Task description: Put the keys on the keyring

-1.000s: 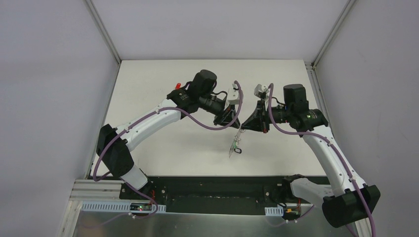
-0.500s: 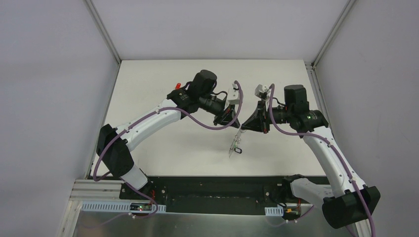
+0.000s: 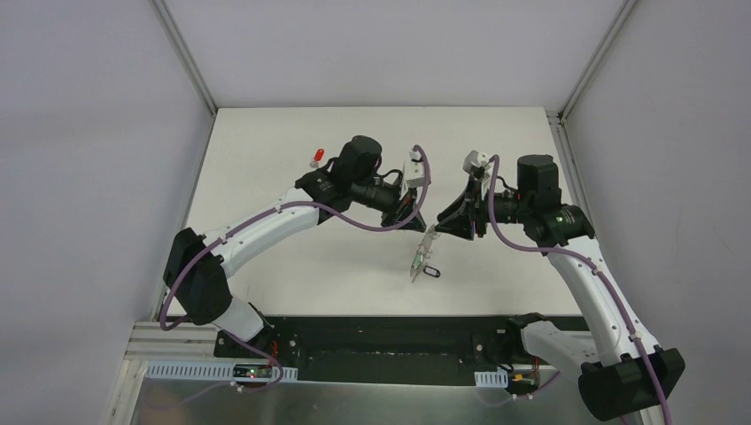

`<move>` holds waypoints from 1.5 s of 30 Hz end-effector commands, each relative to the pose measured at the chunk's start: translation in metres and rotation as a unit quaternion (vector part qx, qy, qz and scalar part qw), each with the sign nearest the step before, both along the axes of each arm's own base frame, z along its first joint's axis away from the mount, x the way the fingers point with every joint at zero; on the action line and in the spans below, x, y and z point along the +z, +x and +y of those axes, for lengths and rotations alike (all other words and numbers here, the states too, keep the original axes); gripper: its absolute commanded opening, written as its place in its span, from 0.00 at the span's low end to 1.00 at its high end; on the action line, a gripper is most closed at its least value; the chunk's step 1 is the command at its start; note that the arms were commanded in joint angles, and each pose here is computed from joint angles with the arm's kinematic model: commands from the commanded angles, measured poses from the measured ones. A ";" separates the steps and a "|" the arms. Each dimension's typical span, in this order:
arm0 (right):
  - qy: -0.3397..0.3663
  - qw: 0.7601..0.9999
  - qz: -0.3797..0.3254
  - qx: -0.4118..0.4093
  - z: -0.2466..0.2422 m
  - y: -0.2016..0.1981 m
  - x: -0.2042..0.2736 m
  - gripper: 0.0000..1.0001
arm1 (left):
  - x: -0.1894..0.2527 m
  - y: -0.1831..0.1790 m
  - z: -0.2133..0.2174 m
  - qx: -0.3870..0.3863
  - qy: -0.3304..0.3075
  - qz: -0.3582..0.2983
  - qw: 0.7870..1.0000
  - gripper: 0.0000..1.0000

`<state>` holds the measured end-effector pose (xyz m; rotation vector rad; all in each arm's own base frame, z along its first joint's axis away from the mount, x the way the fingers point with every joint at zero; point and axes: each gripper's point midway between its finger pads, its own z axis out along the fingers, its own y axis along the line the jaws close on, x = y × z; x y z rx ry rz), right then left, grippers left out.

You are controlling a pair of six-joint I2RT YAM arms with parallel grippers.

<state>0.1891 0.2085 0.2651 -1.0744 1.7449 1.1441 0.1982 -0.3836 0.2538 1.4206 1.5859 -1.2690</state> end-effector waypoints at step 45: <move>0.001 0.999 -0.025 0.031 0.013 0.006 0.004 0.12 | 0.039 -0.002 -0.005 0.042 -0.066 0.024 0.997 0.00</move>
